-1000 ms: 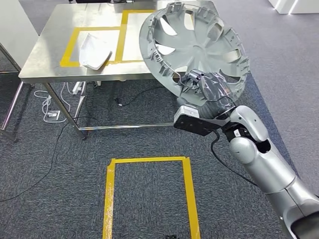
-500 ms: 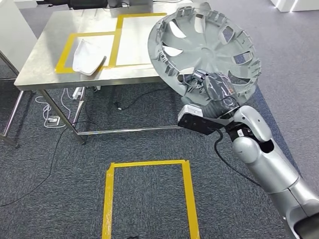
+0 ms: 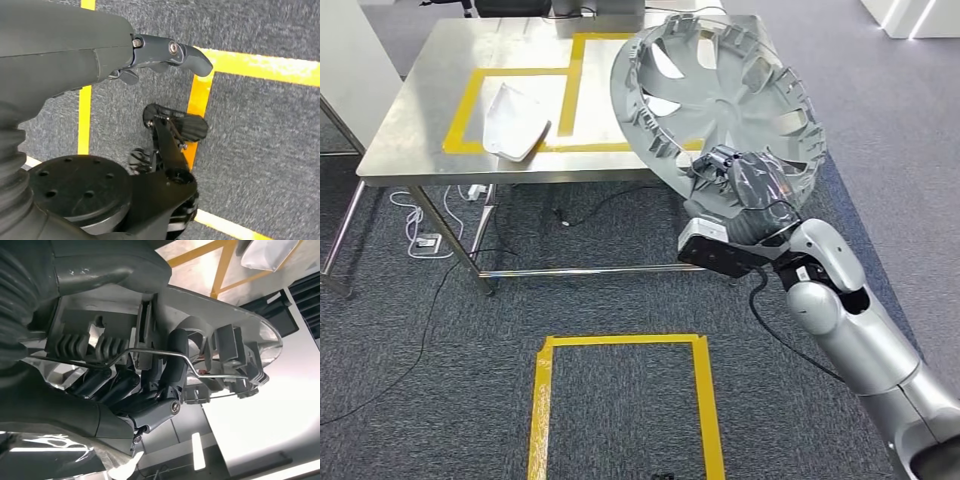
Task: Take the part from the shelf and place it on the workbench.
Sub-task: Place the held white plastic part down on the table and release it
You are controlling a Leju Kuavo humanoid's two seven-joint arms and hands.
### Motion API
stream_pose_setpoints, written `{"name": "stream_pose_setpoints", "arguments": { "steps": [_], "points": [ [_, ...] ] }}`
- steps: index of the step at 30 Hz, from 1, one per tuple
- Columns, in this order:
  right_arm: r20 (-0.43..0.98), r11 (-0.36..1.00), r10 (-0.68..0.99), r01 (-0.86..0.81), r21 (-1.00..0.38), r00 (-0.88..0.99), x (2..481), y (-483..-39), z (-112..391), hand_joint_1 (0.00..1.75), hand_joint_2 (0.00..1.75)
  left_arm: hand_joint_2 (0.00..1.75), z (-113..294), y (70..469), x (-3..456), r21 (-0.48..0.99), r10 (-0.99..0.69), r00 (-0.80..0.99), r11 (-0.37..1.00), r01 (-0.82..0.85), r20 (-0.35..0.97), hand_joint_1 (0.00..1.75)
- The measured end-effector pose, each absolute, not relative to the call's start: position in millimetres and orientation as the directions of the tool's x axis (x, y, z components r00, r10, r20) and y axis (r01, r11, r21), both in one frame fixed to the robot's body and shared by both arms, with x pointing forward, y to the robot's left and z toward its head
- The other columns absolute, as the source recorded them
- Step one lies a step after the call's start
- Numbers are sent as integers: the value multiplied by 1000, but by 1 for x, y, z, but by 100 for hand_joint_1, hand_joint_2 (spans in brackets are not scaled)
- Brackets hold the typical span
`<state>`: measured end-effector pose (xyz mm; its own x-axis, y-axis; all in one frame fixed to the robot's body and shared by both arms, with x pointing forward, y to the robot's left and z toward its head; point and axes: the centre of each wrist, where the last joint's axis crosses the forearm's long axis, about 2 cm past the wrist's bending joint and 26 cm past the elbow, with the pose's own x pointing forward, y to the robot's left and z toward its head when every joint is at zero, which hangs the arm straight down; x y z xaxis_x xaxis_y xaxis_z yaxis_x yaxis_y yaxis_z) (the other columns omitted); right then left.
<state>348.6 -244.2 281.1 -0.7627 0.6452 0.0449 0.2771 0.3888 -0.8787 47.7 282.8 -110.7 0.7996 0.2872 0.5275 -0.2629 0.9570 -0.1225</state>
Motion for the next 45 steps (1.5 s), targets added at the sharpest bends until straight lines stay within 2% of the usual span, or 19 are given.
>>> {"name": "stream_pose_setpoints", "arguments": {
  "steps": [45],
  "points": [
    [41, 367, 665, 279, -888, -745, 338, -257, 268, 175, 175, 175, -111, 279, 49, -108, 269, 801, 962, -252, 534, 0]
  ]
}}
